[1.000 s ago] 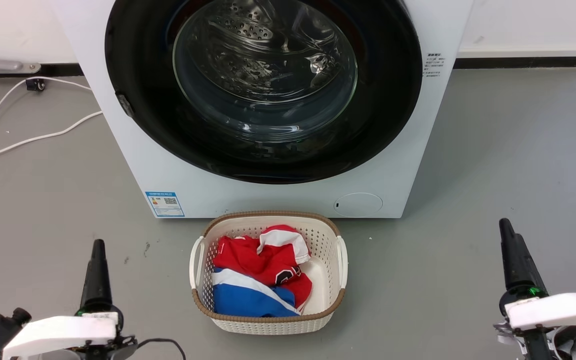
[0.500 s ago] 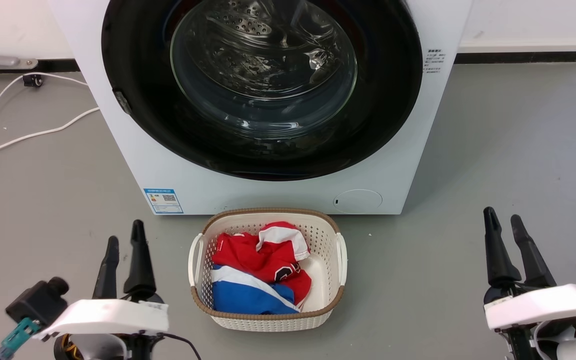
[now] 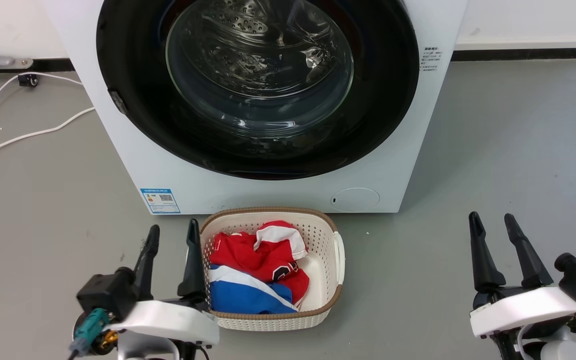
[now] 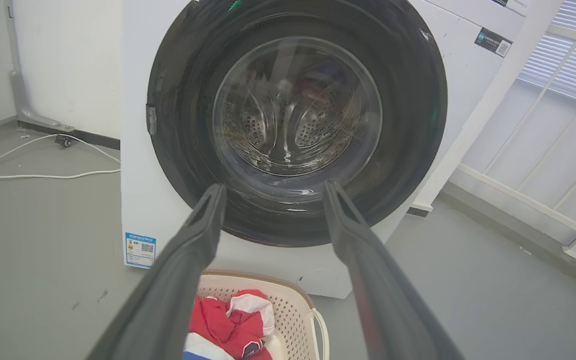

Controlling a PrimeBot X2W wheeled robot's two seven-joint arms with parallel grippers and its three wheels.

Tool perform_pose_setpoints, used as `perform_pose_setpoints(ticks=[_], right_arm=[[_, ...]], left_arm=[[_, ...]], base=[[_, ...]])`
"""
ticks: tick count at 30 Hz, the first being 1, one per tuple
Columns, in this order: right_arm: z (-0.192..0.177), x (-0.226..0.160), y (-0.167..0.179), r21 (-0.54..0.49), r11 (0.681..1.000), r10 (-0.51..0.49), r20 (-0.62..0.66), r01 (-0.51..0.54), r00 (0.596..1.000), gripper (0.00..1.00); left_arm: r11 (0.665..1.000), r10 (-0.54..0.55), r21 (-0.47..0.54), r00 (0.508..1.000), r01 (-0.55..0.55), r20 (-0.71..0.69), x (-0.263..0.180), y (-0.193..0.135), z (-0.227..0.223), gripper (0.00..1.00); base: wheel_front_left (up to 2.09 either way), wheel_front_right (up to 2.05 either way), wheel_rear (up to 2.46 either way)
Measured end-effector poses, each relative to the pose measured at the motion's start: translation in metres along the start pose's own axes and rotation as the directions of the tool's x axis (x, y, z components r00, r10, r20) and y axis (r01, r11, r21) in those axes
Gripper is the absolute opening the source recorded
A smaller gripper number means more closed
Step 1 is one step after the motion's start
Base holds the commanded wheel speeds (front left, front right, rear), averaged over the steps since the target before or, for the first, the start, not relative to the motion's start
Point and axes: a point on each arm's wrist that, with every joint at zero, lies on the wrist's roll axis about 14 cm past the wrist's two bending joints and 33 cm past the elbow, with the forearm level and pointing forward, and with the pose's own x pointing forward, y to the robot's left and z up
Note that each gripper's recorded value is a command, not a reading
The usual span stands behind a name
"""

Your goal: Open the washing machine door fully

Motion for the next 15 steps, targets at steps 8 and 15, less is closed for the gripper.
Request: perform_pose_setpoints(ticks=[8, 15], right_arm=[[-0.001, 0.0, 0.008, -0.134, 0.99, 0.038, 0.0, -0.037, 0.999, 1.0], [0.0, 0.001, 0.017, -0.212, 0.975, 0.073, 0.008, -0.07, 0.997, 1.0]], left_arm=[[0.985, -0.038, 0.168, 0.999, 0.04, -0.018, -0.002, -0.016, -0.011, 1.0], [0.971, -0.066, 0.229, 0.998, 0.068, -0.014, -0.005, -0.028, -0.016, 1.0]], base=[[0.0, 0.0, 0.0], [0.0, 0.0, 0.0]])
